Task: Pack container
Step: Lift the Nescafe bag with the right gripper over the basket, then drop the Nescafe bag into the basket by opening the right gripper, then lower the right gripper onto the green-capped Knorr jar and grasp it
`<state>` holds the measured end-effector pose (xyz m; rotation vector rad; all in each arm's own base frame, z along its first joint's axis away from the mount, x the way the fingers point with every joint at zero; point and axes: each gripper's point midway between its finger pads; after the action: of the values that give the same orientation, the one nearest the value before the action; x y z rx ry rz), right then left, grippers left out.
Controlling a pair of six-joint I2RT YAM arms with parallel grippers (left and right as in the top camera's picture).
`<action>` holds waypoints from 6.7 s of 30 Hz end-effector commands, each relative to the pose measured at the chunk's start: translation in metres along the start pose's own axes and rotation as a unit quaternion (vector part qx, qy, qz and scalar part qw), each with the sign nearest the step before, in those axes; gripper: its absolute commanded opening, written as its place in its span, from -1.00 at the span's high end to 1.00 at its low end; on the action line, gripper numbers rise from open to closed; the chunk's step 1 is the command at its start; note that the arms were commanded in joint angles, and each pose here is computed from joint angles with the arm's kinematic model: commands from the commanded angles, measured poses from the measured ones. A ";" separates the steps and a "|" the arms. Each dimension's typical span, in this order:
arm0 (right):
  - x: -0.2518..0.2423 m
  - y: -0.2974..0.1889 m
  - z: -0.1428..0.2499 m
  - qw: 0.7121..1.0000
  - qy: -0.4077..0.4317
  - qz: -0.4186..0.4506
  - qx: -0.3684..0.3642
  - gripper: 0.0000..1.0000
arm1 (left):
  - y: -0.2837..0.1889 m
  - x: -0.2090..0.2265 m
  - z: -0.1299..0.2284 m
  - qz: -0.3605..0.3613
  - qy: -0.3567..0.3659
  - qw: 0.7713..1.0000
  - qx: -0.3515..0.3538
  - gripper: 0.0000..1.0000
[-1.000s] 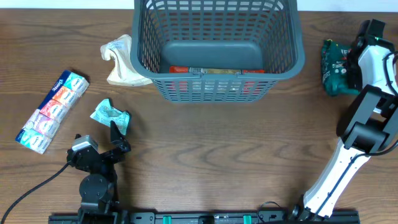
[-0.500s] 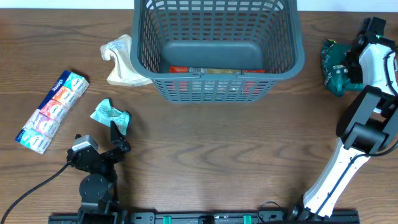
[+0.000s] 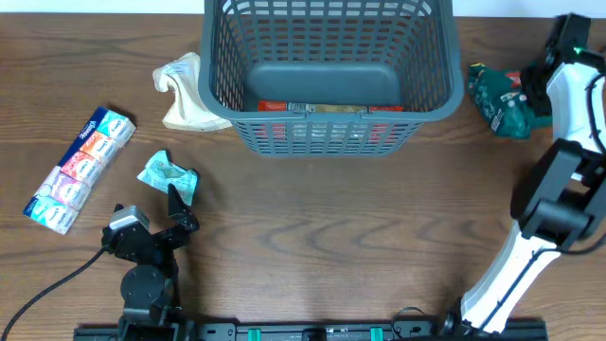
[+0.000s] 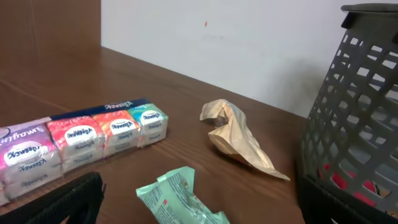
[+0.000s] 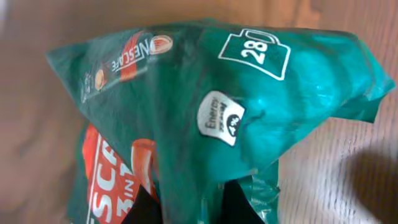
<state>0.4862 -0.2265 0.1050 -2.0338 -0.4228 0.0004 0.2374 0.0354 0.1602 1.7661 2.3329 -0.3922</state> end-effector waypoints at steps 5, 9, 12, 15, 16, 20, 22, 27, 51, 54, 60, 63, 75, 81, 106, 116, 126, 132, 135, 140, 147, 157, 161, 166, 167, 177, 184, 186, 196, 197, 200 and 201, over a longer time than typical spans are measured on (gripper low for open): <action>0.040 -0.162 -0.074 0.979 -0.019 -0.153 -0.134 0.97 | 0.002 0.007 0.014 -0.012 0.002 1.000 0.015 -0.96; 0.050 -0.224 -0.085 0.960 -0.050 -0.206 -0.183 0.97 | 0.002 0.007 0.014 -0.012 0.002 1.000 0.014 -0.97; 0.066 -0.275 -0.079 0.936 -0.107 -0.254 -0.221 0.97 | 0.002 0.007 0.014 -0.012 0.002 1.000 0.014 -0.97; 0.083 -0.327 -0.062 0.902 -0.173 -0.299 -0.258 0.97 | 0.002 0.007 0.014 -0.012 0.002 1.000 0.014 -0.97; 0.088 -0.342 -0.055 0.891 -0.193 -0.311 -0.269 0.97 | 0.002 0.007 0.014 -0.012 0.002 1.000 0.014 -0.97; 0.110 -0.406 -0.012 0.830 -0.285 -0.367 -0.309 0.97 | 0.002 0.007 0.014 -0.012 0.002 1.000 0.014 -0.97; 0.117 -0.429 0.011 0.806 -0.314 -0.390 -0.316 0.97 | 0.002 0.007 0.014 -0.012 0.002 1.000 0.014 -0.97; 0.132 -0.455 0.057 0.776 -0.346 -0.429 -0.307 0.97 | 0.002 0.007 0.014 -0.012 0.002 1.000 0.014 -0.97; 0.162 -0.397 0.162 0.754 -0.473 -0.400 -0.219 0.97 | 0.002 0.007 0.014 -0.012 0.002 1.000 0.014 -0.97; 0.159 -0.381 0.175 0.767 -0.477 -0.387 -0.189 0.97 | 0.002 0.007 0.014 -0.012 0.002 1.000 0.014 -0.97; 0.158 -0.337 0.198 0.798 -0.474 -0.346 -0.134 0.97 | 0.002 0.007 0.014 -0.012 0.002 1.000 0.014 -0.97; 0.157 -0.318 0.209 0.802 -0.485 -0.328 -0.117 0.97 | 0.002 0.007 0.014 -0.012 0.002 1.000 0.014 -0.97; 0.154 -0.262 0.217 0.814 -0.506 -0.273 -0.083 0.98 | 0.002 0.007 0.014 -0.012 0.002 1.000 0.014 -0.97; 0.155 -0.259 0.211 0.817 -0.502 -0.272 -0.085 -0.79 | 0.002 0.007 0.014 -0.012 0.002 1.000 0.014 -0.97; 0.088 -0.337 0.043 0.921 -0.284 -0.197 -0.181 -0.96 | 0.002 0.007 0.014 -0.012 0.002 1.000 0.014 -0.97; -0.034 -0.274 -0.014 0.987 -0.134 -0.027 -0.082 -0.99 | 0.002 0.007 0.014 -0.012 0.002 1.000 0.014 -0.97; -0.108 -0.219 -0.015 0.995 -0.047 0.086 0.009 -0.99 | 0.002 0.007 0.014 -0.012 0.002 1.000 0.014 -0.97; -0.142 -0.171 0.007 0.986 0.009 0.154 0.056 -0.98 | 0.002 0.007 0.014 -0.012 0.002 1.000 0.014 -0.96; -0.155 -0.145 0.021 0.982 0.007 0.177 0.070 -0.97 | 0.002 0.007 0.014 -0.012 0.002 1.000 0.014 -0.97; -0.172 -0.111 0.044 0.976 0.013 0.202 0.085 -0.99 | 0.002 0.007 0.014 -0.012 0.002 1.000 0.014 -0.97; -0.194 -0.078 0.070 0.969 0.036 0.217 0.108 -0.98 | 0.002 0.007 0.014 -0.012 0.002 1.000 0.014 -0.97; -0.213 -0.064 0.058 0.967 0.074 0.216 0.115 -0.95 | 0.002 0.007 0.014 -0.012 0.002 1.000 0.014 -0.96; -0.209 -0.055 0.047 0.973 0.072 0.184 0.115 -0.90 | 0.002 0.007 0.014 -0.012 0.002 1.000 0.014 -0.97; -0.201 -0.048 0.038 0.980 0.063 0.154 0.113 -0.89 | 0.002 0.007 0.014 -0.012 0.002 1.000 0.014 -0.97; -0.201 -0.048 0.038 0.980 0.064 0.152 0.112 -0.89 | 0.002 0.007 0.014 -0.012 0.002 1.000 0.014 -0.97; -0.197 -0.041 0.039 0.982 0.068 0.139 0.109 -0.90 | 0.002 0.007 0.014 -0.012 0.002 1.000 0.014 -0.97; -0.205 -0.026 0.054 0.981 0.070 0.143 0.112 -0.90 | 0.002 0.007 0.014 -0.012 0.002 1.000 0.014 -0.97; -0.207 -0.022 0.058 0.981 0.070 0.142 0.111 -0.90 | 0.002 0.007 0.014 -0.012 0.002 1.000 0.014 -0.97; -0.215 -0.008 0.072 0.981 0.070 0.144 0.113 -0.91 | 0.002 0.007 0.014 -0.012 0.002 1.000 0.014 -0.97; -0.217 -0.007 0.074 0.981 0.070 0.144 0.113 -0.91 | 0.002 0.007 0.014 -0.012 0.002 1.000 0.014 -0.97; -0.219 -0.003 0.078 0.981 0.070 0.144 0.113 -0.91 | 0.002 0.007 0.014 -0.012 0.002 1.000 0.014 -0.97; -0.220 -0.002 0.079 0.981 0.070 0.143 0.112 -0.90 | 0.002 0.007 0.014 -0.012 0.002 1.000 0.014 -0.97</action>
<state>0.2702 -0.2236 0.0348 -1.8432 -0.0445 0.0665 0.2374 0.0354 0.1602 1.7661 2.3329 -0.3922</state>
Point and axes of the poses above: each gripper's point midway between its finger pads, its own y axis out along the fingers, its own x axis along the line the jaws close on, z = x × y, and after that the axes turned 4 degrees about -y, right-handed
